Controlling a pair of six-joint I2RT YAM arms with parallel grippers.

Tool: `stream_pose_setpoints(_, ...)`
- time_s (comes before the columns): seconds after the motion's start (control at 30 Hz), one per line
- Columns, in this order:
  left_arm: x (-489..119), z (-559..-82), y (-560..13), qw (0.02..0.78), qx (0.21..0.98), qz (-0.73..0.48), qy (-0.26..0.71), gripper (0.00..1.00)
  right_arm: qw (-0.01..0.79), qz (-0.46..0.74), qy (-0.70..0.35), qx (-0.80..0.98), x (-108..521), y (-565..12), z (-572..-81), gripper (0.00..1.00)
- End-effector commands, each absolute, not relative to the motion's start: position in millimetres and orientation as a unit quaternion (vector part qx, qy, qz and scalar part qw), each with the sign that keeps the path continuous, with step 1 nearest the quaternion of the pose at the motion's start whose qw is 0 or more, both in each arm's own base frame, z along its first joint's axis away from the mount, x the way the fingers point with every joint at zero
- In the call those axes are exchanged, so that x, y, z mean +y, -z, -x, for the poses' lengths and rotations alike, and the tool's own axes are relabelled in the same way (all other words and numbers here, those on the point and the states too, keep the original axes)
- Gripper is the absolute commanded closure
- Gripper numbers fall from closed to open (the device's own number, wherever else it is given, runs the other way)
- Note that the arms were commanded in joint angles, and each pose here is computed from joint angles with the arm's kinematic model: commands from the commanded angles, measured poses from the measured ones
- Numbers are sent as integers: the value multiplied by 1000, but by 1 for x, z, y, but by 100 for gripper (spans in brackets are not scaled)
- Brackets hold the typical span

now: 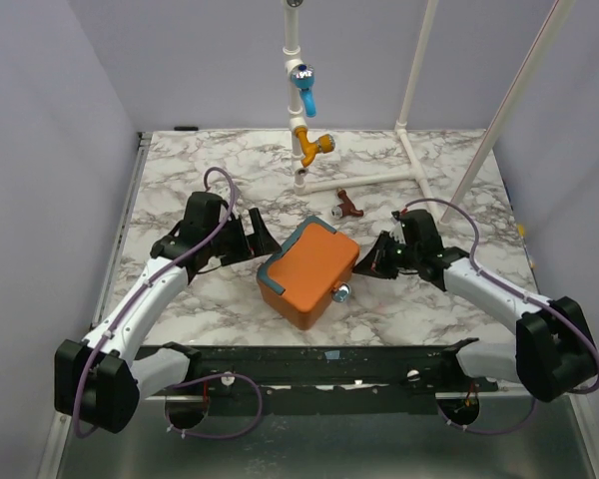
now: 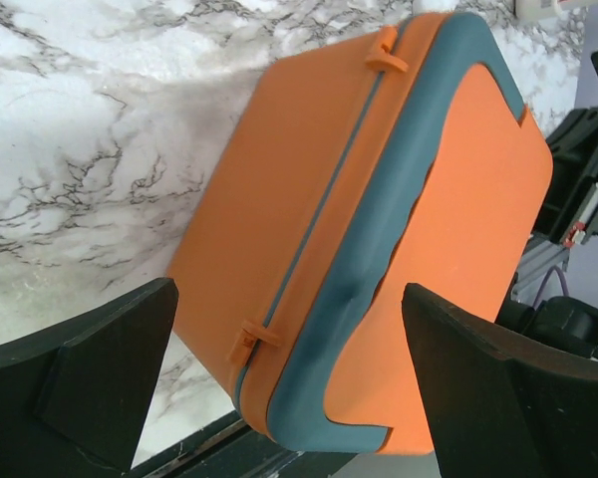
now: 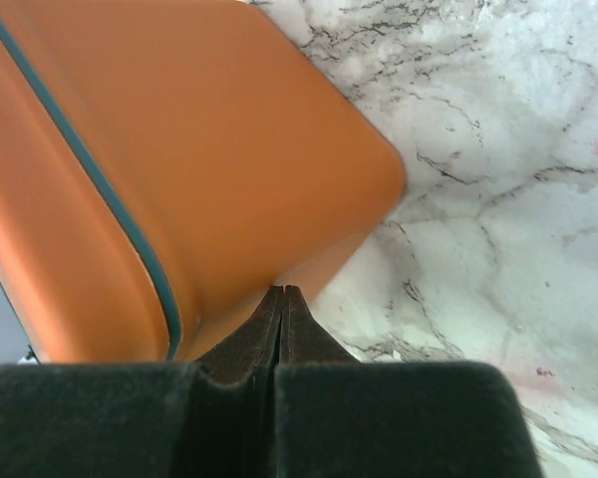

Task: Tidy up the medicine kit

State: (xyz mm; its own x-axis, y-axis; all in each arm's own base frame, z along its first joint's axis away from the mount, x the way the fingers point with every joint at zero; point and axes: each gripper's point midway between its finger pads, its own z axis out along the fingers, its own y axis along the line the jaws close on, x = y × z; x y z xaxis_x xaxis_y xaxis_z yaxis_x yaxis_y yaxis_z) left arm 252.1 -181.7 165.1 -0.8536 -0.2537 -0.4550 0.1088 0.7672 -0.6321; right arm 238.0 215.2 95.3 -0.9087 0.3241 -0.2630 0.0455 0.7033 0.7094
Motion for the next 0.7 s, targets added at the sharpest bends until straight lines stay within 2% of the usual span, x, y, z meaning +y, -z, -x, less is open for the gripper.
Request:
stream_pose_setpoints(0.0,-190,-240,-171,271,887,18,374,2,201,-107,-411,883,234,-112,-259,99)
stream_pose_setpoints(0.67,-174,-206,-175,290,881,36,373,2,198,-21,-432,880,274,-129,-320,99)
